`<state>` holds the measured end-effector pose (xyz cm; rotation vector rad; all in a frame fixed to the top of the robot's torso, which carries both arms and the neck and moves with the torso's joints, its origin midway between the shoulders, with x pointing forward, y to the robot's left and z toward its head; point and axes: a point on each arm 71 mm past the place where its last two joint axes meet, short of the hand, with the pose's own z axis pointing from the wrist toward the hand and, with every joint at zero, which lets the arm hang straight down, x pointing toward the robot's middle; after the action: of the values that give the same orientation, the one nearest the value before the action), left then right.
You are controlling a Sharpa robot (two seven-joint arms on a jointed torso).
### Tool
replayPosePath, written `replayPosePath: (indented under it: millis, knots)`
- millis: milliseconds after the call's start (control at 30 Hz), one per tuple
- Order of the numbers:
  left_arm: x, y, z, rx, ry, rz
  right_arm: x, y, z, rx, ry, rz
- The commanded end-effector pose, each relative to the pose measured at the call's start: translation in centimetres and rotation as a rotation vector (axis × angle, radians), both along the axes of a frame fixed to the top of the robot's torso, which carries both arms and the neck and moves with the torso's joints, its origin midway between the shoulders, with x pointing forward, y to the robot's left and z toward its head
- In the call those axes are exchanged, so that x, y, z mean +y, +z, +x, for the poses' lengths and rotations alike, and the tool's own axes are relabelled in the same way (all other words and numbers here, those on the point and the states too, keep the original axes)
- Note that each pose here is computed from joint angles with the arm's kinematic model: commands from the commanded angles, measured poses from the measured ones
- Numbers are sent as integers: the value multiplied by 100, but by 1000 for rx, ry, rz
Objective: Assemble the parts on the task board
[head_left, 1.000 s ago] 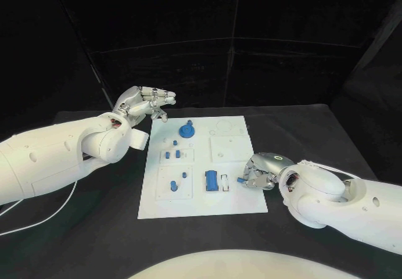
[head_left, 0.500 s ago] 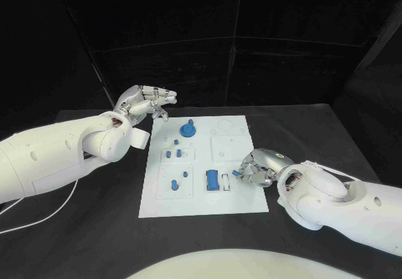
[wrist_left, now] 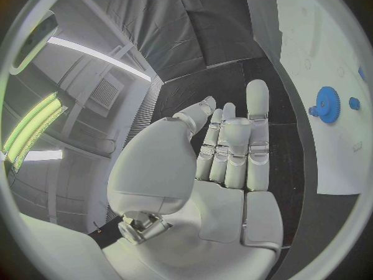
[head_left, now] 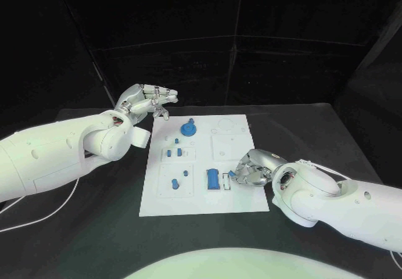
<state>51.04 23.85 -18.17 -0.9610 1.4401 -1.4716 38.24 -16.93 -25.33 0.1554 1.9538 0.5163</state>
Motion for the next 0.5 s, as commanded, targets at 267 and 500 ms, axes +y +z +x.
replayPosePath:
  millis: [267, 500]
  knots:
    - [-18, 15, 1, -3, -6, -7, 73, -52, 12, 57, 13, -9]
    - [-31, 12, 1, 2, -16, -9, 114, -59, 16, 68, 9, 7]
